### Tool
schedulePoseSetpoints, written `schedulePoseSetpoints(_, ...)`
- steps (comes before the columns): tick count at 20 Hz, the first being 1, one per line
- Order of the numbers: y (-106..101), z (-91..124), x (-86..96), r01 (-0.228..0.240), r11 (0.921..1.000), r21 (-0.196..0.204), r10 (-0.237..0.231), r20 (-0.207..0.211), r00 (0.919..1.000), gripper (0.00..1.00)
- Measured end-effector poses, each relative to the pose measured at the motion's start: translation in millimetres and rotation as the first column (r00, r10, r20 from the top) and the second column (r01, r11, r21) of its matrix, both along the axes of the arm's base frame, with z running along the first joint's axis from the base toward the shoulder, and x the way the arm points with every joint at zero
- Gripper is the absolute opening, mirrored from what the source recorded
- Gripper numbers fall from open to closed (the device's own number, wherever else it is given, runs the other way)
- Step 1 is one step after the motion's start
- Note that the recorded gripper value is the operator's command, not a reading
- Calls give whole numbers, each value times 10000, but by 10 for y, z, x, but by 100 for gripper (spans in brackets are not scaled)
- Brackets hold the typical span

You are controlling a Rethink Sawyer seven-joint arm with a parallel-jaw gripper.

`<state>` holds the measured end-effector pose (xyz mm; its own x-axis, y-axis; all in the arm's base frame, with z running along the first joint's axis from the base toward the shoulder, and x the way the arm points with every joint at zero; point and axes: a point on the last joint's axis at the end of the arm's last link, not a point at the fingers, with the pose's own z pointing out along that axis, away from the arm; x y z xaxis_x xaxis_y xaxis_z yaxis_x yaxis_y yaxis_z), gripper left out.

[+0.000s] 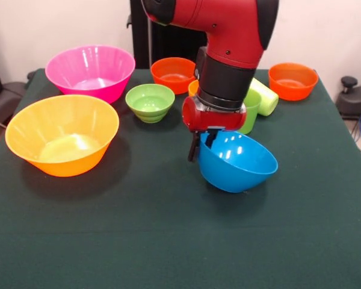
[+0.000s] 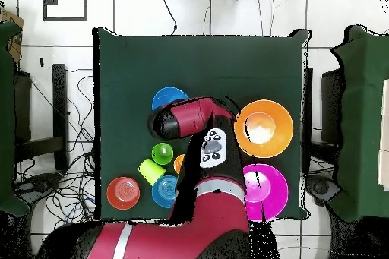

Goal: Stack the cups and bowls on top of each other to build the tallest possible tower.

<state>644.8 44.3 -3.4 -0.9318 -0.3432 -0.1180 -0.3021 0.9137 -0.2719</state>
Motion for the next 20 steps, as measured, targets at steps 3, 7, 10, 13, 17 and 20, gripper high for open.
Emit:
schedulePoseSetpoints(3, 15, 6, 0, -67, 10000, -46, 67, 64, 10000, 0)
schedulePoseSetpoints(7, 33, 16, -4, -146, 9998, -113, 147, 124, 9998, 0)
schedulePoseSetpoints(10, 52, 25, -10, -225, 9996, -187, 228, 169, 9996, 0)
schedulePoseSetpoints(13, 45, 16, -28, -280, 9992, -290, 285, 172, 9994, 100)
schedulePoseSetpoints(17, 5, -38, -70, -261, 9990, -361, 264, 74, 9996, 100)
schedulePoseSetpoints(20, -88, -213, -206, -335, 9980, -543, 320, -280, 9991, 100)
